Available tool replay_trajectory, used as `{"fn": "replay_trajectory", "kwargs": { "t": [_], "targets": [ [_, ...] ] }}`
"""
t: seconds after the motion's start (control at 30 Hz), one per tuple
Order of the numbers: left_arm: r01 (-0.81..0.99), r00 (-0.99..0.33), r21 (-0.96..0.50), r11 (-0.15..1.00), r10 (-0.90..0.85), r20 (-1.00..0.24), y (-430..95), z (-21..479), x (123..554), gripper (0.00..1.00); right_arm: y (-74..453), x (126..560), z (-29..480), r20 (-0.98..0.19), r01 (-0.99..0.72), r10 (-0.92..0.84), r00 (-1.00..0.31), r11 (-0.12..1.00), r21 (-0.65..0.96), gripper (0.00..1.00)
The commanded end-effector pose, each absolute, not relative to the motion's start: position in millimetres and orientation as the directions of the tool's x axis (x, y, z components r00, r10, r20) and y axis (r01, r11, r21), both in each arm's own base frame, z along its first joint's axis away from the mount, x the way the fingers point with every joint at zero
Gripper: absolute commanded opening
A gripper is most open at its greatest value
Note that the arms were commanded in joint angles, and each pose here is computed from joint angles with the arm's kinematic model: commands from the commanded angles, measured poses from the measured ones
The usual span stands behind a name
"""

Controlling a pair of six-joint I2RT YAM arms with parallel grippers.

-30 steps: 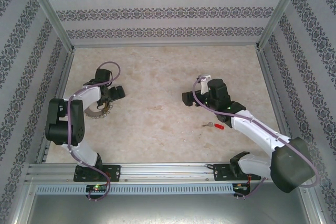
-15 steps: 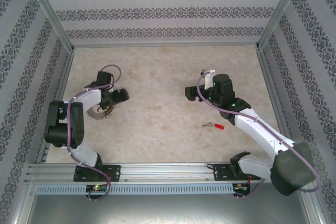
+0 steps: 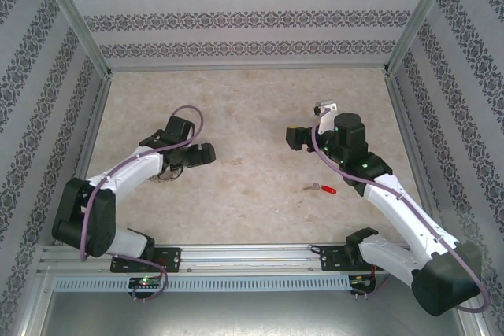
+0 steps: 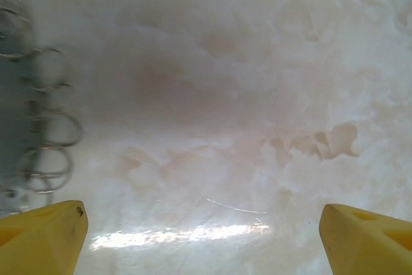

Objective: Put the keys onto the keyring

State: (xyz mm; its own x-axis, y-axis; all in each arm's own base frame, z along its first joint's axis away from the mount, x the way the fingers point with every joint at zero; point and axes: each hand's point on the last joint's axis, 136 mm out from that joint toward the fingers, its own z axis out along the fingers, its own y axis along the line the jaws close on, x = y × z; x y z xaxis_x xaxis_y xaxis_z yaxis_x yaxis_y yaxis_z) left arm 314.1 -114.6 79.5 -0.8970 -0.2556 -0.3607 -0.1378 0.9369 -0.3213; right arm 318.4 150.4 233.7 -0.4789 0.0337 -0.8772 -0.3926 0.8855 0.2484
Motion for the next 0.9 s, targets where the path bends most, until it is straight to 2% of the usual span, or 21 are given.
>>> {"fn": "replay_trajectory", "kwargs": {
  "t": [0.0,0.1,0.3,0.43,0.57,0.87],
  "targets": [
    [-0.202,-0.896,-0.236,0.951,-0.276,-0.347,-79.3,73.6,317.2,0.93,156.9,309.5,224.3,-0.853,-0.407,0.047,-0.519,0.865,0.295,0.98],
    [-0.242,-0.894,-0.172,0.955,-0.288,-0.344,-58.4,59.2,329.7,1.00,170.5,301.6,219.1,-0.844,-0.436,0.044,-0.535,0.841,0.320,0.98],
    [-0.274,-0.895,-0.088,0.958,-0.287,-0.341,-43.4,37.2,345.8,1.00,185.0,287.9,210.3,-0.835,-0.462,0.035,-0.550,0.819,0.339,0.98],
    [-0.254,-0.922,-0.154,0.955,-0.288,-0.261,-60.3,21.5,347.9,1.00,184.1,287.0,206.8,-0.833,-0.459,0.031,-0.552,0.823,0.335,0.98],
    [-0.230,-0.929,-0.227,0.946,-0.283,-0.237,-78.1,21.1,339.5,1.00,180.8,287.0,210.9,-0.844,-0.462,0.015,-0.537,0.831,0.309,0.98],
    [-0.091,-0.968,-0.321,0.943,-0.159,-0.192,-156.7,23.4,287.4,0.96,170.6,292.6,205.9,-0.840,-0.434,0.019,-0.543,0.850,0.300,0.98]
  ]
}}
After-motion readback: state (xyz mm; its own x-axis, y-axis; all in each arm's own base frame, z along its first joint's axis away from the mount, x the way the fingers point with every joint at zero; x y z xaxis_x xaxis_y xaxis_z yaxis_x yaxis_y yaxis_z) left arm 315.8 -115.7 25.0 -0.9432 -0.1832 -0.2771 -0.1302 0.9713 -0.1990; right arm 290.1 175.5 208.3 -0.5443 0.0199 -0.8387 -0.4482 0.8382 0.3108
